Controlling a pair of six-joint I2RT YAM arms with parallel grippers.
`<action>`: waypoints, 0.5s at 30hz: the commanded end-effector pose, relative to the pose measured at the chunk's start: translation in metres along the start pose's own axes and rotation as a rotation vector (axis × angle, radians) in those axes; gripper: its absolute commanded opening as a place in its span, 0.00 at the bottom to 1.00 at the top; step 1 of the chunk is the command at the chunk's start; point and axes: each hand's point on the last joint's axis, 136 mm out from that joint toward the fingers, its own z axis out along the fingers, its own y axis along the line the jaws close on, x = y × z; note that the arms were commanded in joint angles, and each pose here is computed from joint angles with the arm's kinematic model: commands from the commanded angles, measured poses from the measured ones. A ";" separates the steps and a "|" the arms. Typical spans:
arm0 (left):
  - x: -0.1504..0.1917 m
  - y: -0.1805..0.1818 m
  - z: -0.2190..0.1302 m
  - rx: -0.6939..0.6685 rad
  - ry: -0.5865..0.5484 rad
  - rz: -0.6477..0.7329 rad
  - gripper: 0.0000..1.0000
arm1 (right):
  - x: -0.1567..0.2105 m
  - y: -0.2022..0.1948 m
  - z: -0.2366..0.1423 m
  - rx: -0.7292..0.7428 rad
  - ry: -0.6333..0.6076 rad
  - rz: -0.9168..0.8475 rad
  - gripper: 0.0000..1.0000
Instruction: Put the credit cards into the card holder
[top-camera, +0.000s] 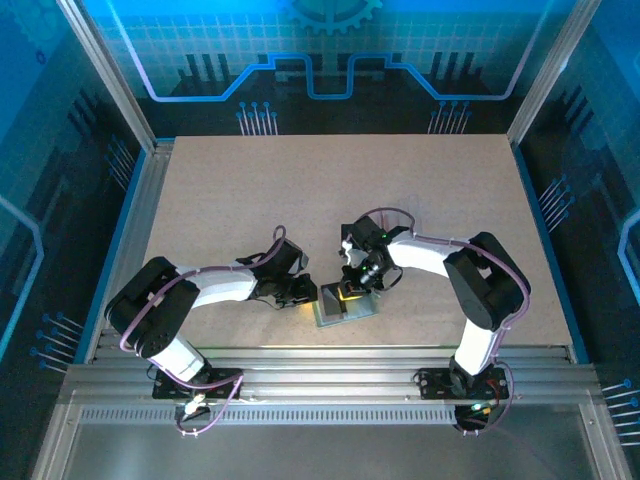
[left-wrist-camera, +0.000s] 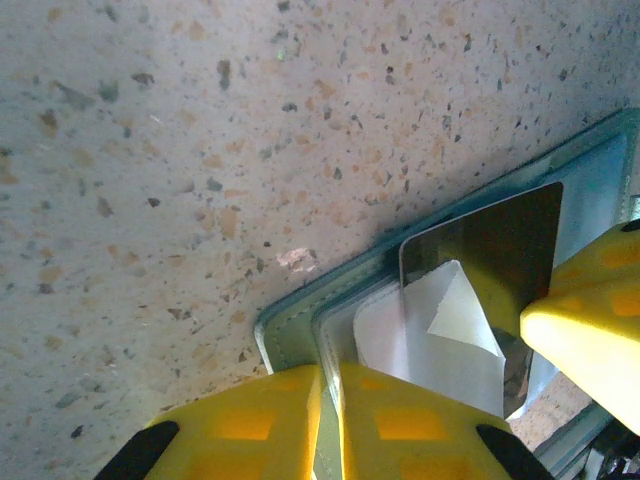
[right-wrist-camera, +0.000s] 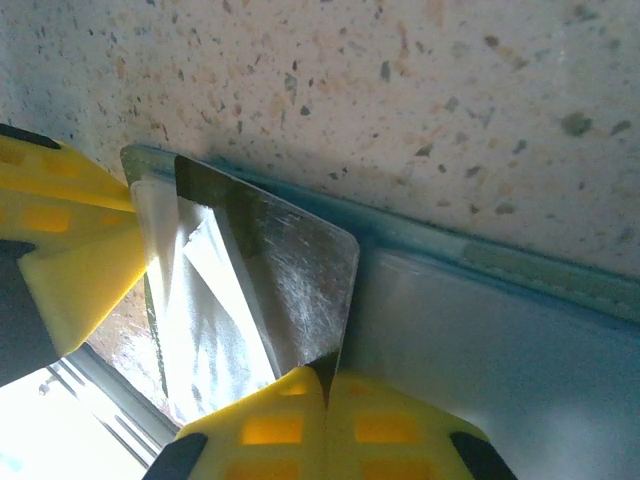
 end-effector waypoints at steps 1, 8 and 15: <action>0.028 0.038 0.013 -0.115 0.093 -0.025 0.15 | 0.008 -0.002 0.005 0.044 0.040 -0.011 0.00; 0.029 0.037 0.014 -0.105 0.093 -0.032 0.15 | 0.011 0.009 0.011 0.036 0.039 -0.023 0.00; 0.029 0.035 0.012 -0.099 0.090 -0.029 0.15 | 0.008 0.017 0.015 0.037 0.039 -0.039 0.00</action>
